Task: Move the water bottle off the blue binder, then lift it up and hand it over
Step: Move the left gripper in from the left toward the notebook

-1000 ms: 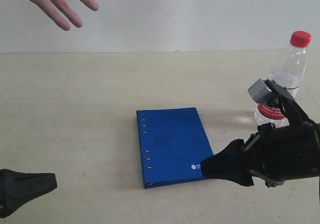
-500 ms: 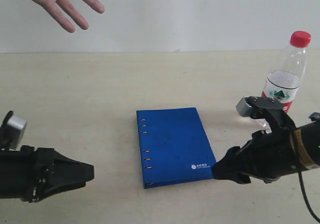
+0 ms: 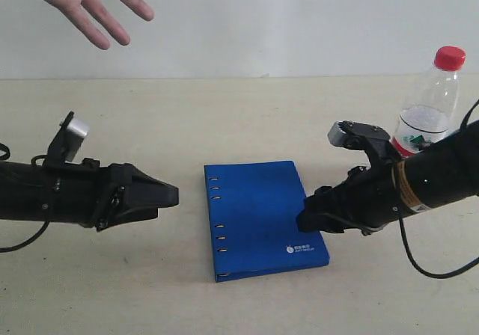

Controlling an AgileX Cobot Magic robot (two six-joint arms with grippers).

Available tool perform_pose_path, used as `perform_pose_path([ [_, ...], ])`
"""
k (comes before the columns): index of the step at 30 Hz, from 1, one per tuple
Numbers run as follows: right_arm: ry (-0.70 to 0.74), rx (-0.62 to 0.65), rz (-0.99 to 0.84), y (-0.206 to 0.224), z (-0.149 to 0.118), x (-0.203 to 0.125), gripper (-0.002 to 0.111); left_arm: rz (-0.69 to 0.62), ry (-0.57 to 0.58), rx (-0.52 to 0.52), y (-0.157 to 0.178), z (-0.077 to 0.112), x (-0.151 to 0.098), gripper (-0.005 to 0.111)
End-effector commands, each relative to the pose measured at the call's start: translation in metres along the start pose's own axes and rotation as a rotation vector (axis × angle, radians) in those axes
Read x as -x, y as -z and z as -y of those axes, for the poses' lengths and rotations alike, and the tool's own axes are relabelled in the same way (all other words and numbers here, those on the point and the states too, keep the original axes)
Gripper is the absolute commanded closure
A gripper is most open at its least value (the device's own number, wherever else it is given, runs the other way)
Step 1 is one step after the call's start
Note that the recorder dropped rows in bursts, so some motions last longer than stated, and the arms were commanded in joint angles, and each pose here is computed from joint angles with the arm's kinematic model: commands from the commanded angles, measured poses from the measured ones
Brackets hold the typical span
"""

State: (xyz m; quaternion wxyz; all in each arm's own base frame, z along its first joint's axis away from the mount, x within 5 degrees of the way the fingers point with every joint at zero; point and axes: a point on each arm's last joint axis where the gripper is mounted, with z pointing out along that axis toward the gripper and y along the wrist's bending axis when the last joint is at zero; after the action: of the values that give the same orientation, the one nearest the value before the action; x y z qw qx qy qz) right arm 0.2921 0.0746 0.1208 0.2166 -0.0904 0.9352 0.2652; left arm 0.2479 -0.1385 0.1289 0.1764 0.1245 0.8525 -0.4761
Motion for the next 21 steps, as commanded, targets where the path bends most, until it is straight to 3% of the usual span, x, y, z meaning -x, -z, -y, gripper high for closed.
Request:
perform_pose_path([
  [1, 0.003, -0.039, 0.001, -0.004, 0.005, 0.003, 0.055, 0.026, -0.016, 0.095, -0.001, -0.007, 0.011, 0.047],
  [9, -0.008, -0.032, -0.040, -0.018, 0.012, 0.000, 0.056, 0.064, -0.044, 0.108, -0.003, -0.006, 0.031, 0.047],
  [13, -0.020, -0.004, -0.057, -0.021, 0.012, -0.003, 0.056, 0.027, -0.001, 0.098, -0.012, -0.017, 0.024, 0.047],
  [21, -0.030, 0.235, -0.104, -0.018, -0.010, -0.007, 0.056, -0.061, 0.128, -0.056, -0.034, -0.034, 0.006, 0.047],
])
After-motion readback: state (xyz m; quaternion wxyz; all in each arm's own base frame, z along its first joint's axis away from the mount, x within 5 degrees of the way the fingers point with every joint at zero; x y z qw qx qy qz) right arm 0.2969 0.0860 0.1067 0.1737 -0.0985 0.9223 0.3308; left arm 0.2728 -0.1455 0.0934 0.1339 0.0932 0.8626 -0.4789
